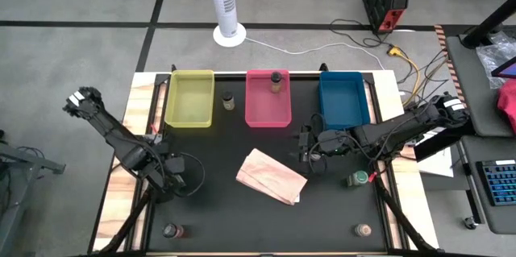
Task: Sort spices by type
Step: Put the left green seasoning bottle into the yellow bin
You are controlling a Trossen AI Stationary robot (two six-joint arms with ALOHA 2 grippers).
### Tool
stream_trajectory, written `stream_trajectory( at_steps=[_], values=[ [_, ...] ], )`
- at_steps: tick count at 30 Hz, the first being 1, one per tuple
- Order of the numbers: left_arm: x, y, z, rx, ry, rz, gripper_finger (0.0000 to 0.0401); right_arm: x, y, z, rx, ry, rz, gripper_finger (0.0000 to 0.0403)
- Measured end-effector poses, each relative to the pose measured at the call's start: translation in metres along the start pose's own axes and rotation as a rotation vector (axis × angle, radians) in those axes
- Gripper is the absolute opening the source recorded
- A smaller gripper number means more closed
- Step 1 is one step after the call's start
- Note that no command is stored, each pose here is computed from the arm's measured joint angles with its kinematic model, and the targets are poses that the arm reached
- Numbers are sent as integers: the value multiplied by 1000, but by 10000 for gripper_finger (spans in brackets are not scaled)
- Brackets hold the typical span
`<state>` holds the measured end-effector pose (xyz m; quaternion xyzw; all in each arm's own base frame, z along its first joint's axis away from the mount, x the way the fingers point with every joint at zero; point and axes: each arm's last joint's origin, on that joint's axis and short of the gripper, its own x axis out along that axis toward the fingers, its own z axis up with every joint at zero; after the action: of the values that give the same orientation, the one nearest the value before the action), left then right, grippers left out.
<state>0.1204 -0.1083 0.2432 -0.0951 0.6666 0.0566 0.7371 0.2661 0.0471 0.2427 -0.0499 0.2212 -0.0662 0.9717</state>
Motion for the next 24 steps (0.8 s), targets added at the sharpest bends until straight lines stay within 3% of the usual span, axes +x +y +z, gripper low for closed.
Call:
stream_trajectory(
  at_steps=[13,17,21,24],
  values=[
    [23,5,-5,-22,-20,-25,290,0,0,-1,-1,2,0,216],
    [23,4,-4,-27,-23,-29,256,0,0,-1,-1,2,0,215],
    [23,4,-4,-27,-32,-26,194,0,0,-1,-1,2,0,216],
    [22,4,-4,-28,-31,-27,185,0,0,-1,-1,2,0,215]
  ],
)
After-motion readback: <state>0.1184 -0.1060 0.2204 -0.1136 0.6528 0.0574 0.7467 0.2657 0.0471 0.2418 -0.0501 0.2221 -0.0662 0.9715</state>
